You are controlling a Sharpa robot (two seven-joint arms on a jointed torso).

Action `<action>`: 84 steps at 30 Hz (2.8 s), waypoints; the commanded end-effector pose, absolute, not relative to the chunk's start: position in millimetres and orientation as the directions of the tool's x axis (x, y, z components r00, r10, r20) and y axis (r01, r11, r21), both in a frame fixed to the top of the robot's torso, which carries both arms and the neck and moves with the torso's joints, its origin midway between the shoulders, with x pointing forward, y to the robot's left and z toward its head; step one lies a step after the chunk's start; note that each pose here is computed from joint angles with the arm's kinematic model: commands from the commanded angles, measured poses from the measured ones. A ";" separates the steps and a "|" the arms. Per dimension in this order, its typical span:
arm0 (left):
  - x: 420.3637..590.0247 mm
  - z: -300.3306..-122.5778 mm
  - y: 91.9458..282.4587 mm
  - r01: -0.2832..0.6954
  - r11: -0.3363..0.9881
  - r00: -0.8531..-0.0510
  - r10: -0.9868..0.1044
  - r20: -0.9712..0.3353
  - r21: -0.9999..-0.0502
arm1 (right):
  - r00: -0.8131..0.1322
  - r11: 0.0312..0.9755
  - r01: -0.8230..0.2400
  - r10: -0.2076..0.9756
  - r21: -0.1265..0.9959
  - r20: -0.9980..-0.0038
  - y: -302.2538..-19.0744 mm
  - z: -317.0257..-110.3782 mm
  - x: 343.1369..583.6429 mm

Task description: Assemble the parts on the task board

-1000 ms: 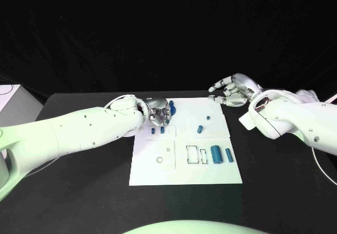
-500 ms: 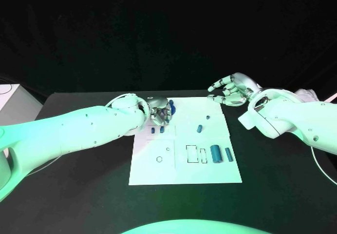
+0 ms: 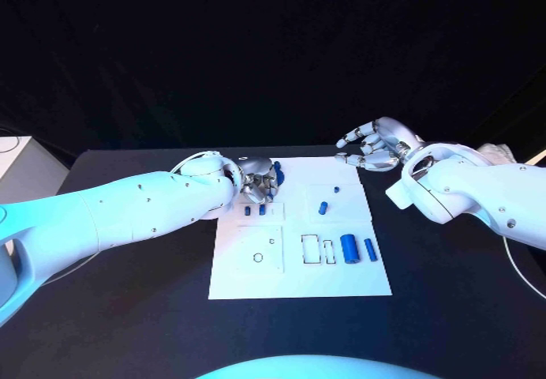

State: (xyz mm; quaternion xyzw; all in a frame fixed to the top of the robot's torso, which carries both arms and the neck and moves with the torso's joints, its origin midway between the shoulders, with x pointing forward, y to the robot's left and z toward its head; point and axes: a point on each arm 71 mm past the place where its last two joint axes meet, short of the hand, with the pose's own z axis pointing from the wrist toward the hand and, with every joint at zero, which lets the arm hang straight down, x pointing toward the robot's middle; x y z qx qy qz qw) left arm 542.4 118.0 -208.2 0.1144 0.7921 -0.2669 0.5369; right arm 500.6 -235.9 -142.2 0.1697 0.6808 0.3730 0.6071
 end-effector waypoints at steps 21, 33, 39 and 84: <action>538.2 -189.8 125.6 0.463 0.774 -0.362 -0.280 -0.889 -0.432 | -0.208 0.667 -0.235 0.676 0.707 -0.707 -235.8 -141.9 499.7; 534.8 -190.1 152.3 0.394 0.801 -0.445 -0.264 -0.856 -0.452 | -0.204 0.669 -0.231 0.677 0.707 -0.707 -238.3 -141.9 499.5; 536.2 -192.0 162.1 0.372 0.818 -0.453 -0.252 -0.855 -0.438 | -0.204 0.669 -0.231 0.677 0.707 -0.707 -238.6 -141.9 499.5; 544.0 -200.3 155.6 0.369 0.845 -0.459 -0.197 -0.866 -0.388 | -0.209 0.669 -0.238 0.673 0.704 -0.709 -237.1 -141.7 498.4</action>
